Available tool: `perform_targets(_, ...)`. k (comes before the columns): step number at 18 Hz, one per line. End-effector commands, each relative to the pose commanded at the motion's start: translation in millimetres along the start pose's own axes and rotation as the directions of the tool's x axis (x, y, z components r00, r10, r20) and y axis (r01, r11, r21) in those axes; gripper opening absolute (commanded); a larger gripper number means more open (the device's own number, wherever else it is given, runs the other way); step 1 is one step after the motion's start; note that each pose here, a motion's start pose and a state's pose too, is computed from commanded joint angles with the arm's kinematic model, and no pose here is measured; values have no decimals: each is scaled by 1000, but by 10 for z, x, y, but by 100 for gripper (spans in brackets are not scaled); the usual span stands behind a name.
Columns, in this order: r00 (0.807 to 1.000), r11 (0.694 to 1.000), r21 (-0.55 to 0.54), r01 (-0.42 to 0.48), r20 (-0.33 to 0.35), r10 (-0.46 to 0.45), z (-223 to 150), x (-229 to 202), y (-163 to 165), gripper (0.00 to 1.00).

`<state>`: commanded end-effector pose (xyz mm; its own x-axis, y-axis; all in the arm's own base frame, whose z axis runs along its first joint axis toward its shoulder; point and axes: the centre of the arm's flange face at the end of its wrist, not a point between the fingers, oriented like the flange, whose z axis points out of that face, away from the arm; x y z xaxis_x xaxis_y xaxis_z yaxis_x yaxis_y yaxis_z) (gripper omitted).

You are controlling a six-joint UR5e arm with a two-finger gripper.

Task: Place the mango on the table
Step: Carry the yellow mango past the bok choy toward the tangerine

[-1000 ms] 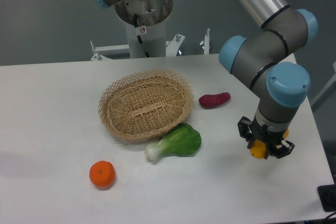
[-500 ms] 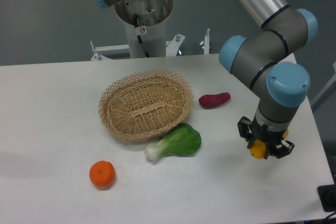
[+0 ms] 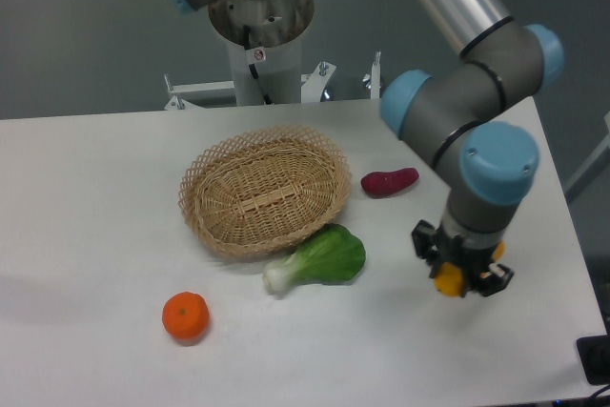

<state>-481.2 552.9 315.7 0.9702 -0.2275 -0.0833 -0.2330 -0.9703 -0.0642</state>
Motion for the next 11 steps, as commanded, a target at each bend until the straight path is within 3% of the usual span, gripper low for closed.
perform_targets(7, 999, 1000, 13, 28, 22, -28, 210, 524, -758, 48)
perform_targets(11, 999, 999, 38, -4, 42, 3, 340, 803, -1126, 49)
